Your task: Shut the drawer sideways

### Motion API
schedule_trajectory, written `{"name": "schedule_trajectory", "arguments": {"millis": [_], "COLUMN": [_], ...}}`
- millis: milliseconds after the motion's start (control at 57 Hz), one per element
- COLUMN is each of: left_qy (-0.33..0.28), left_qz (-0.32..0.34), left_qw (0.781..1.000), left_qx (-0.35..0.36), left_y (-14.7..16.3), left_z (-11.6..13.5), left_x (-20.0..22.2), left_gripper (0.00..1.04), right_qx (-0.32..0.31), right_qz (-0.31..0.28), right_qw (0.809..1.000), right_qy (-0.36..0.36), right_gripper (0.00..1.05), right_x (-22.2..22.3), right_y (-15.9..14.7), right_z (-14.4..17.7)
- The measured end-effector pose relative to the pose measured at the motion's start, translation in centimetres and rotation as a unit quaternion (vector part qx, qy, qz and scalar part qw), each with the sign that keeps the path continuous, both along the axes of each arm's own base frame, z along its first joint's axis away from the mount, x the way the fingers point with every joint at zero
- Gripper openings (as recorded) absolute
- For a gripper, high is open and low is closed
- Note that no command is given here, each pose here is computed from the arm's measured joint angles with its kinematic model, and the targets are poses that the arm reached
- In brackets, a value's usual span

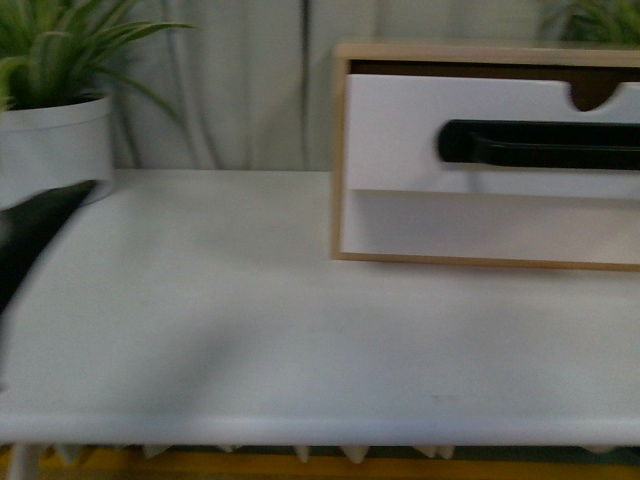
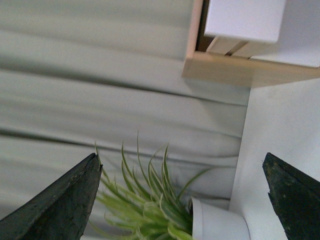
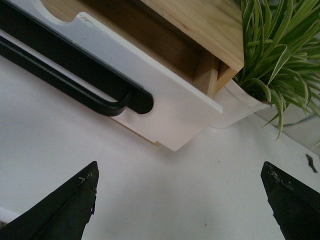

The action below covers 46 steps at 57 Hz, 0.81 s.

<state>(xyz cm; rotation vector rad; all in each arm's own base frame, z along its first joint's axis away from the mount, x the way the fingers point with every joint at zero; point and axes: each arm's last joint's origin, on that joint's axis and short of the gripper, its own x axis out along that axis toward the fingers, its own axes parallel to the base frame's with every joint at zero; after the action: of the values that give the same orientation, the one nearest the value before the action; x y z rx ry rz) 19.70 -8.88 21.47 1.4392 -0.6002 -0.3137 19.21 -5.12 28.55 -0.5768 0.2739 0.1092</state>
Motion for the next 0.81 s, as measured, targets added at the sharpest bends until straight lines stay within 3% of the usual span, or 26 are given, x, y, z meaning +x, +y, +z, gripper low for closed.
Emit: {"name": "schedule_trajectory", "arguments": {"millis": [246,614,807], "left_qy": [-0.007,0.015,0.039], "left_qz": [-0.030,-0.021,-0.040], "left_qw": [0.998,0.998,0.997], "left_qx": [0.053,0.048,0.047], "left_y": [-2.6,-5.5,-7.3], "left_z": [0.2,2.2,3.0], "left_x": [3.4,9.5,10.1], "left_gripper": [0.98,0.98,0.98], "right_qx": [-0.045,-0.056,-0.072], "right_qz": [0.013,0.027,0.035], "right_qw": [0.999,0.998,0.996], "right_qy": [0.008,0.027,0.036], "right_gripper": [0.95,0.95,0.95], "right_x": [3.0,6.9,8.2], "right_y": [-1.1,-1.3,-1.2], "right_z": [1.6,2.0,1.8]}}
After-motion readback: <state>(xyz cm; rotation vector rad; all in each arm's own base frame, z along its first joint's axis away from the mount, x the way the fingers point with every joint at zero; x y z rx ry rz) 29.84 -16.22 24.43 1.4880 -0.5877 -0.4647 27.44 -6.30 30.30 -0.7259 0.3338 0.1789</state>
